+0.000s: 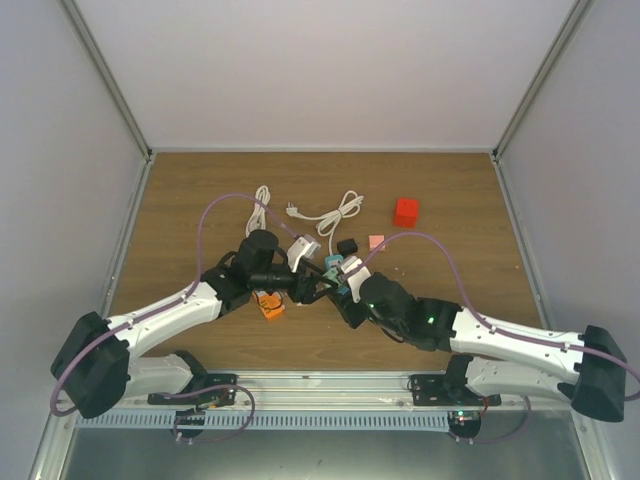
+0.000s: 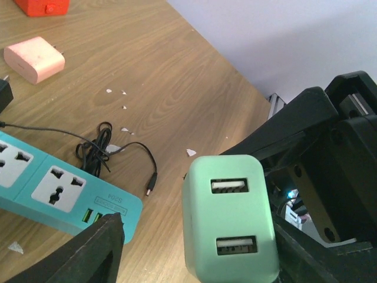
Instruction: Insert the plug
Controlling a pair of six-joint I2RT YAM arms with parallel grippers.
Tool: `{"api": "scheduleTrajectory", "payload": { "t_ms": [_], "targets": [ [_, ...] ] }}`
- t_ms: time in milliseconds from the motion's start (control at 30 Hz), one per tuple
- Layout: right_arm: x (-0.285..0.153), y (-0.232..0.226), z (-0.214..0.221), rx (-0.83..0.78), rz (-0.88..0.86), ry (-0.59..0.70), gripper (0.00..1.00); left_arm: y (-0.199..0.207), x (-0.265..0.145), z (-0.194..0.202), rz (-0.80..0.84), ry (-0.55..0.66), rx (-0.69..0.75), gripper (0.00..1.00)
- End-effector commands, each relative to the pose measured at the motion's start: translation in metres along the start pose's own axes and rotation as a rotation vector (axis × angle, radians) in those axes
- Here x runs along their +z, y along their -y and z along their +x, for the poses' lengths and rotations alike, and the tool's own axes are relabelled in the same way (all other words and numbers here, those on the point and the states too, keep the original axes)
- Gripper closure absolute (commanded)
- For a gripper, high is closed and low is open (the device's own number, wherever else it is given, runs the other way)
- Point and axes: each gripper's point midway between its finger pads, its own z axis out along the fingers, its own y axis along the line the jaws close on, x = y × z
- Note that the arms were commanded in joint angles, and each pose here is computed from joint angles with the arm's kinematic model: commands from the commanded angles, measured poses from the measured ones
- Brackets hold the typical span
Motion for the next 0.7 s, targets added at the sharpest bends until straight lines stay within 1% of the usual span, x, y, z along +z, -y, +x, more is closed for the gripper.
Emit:
{"api": "scheduleTrajectory", "payload": {
  "t_ms": [0,67,167,467,600,667],
  "targets": [
    [-0.007,-0.004,-0.011,-0.002,-0.016,0.054,0.76,0.016,0.000,-0.017,0.042,0.045,0.074,0.40],
    [-0.006,-0.004,-0.010,-0.003,-0.015,0.049,0.76,0.022,-0.001,-0.019,0.057,0.050,0.089,0.44],
    [-0.004,-0.004,-0.008,-0.003,-0.015,0.042,0.76,0.030,-0.001,-0.019,0.087,0.049,0.106,0.47],
    [-0.002,-0.005,-0.008,-0.006,-0.020,0.040,0.76,0.042,0.009,-0.014,0.141,0.018,0.140,0.62],
    [0.001,-0.006,-0.005,-0.005,-0.019,0.029,0.76,0.050,0.012,-0.014,0.167,0.015,0.170,0.77],
    [0.002,-0.007,-0.004,-0.005,-0.020,0.025,0.76,0.052,0.011,-0.015,0.170,0.021,0.185,0.89]
  ]
}}
